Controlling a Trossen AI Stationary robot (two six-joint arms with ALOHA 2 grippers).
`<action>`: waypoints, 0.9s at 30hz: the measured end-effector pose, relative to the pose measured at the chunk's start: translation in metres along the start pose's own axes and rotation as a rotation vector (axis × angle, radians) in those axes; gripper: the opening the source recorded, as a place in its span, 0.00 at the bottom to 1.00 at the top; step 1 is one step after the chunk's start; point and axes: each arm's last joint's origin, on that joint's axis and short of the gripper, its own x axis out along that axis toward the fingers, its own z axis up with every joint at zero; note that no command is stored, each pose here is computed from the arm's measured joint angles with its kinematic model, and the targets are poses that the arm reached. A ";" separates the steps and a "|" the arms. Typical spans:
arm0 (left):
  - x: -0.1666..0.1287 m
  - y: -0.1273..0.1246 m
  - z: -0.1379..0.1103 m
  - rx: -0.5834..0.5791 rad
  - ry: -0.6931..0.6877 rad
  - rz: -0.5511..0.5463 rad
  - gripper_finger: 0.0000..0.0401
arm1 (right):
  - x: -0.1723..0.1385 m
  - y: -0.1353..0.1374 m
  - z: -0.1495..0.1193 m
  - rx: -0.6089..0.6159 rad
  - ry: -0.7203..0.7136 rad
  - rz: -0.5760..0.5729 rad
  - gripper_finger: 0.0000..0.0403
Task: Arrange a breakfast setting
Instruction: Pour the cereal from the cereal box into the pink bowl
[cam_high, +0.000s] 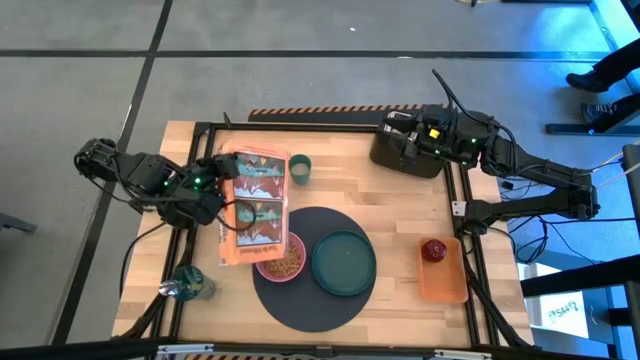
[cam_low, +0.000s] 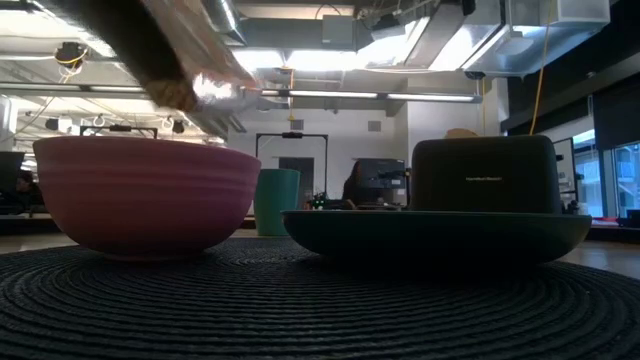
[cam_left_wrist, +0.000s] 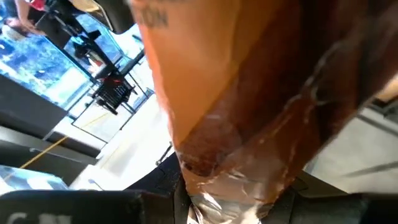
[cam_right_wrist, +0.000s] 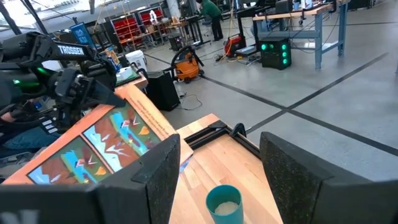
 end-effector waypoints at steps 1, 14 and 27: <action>0.000 0.000 0.000 -0.011 -0.003 0.000 0.32 | 0.000 0.000 0.000 0.000 0.000 0.000 0.52; 0.002 0.000 0.000 -0.081 -0.038 -0.037 0.32 | 0.000 0.000 0.000 0.011 0.000 0.001 0.52; 0.004 -0.010 -0.024 -0.209 -0.054 -0.078 0.32 | 0.000 0.000 0.000 0.020 0.008 0.017 0.52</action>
